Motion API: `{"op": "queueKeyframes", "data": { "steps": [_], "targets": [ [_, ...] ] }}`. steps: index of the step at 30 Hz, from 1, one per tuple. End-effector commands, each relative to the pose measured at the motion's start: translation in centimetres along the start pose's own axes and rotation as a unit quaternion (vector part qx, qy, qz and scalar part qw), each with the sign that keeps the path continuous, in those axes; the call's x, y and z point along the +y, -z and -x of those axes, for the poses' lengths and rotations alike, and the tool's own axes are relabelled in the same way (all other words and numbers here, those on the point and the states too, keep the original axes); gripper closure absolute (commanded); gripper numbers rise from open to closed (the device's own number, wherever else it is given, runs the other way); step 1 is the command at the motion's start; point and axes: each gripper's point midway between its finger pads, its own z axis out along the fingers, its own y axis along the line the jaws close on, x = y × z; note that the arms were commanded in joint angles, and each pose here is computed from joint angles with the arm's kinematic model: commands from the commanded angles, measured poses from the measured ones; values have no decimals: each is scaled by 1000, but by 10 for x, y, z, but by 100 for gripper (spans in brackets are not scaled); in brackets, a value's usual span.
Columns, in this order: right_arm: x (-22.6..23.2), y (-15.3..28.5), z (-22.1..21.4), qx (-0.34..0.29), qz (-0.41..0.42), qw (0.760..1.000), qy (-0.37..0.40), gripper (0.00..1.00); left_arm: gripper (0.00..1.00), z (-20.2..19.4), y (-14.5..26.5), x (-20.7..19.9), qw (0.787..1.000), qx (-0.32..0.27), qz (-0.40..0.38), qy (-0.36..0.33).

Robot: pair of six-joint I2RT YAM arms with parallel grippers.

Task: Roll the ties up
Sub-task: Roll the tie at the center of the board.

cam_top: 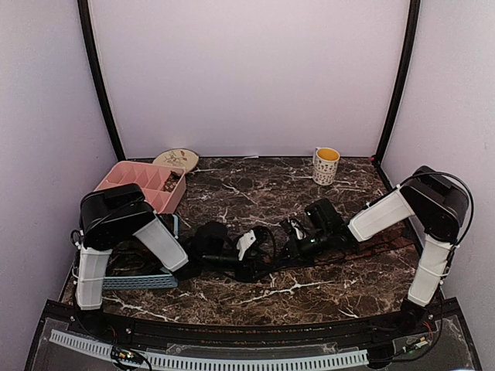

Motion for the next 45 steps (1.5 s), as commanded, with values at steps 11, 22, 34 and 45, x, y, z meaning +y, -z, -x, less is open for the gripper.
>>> {"op": "queueKeyframes", "data": {
  "steps": [11,22,34,45],
  "targets": [
    [11,38,12,-27,-8,999,-18,75,69,-40,11,0,987,143,-2,-79],
    [51,22,9,19,21,1000,1,62,69,-54,18,9,972,214,11,-93],
    [30,-10,-7,59,-32,998,-9,83,68,-53,17,10,971,218,12,-99],
    [-1,-2,-18,41,-16,998,-43,100,37,-21,17,8,985,150,9,-86]
  ]
}}
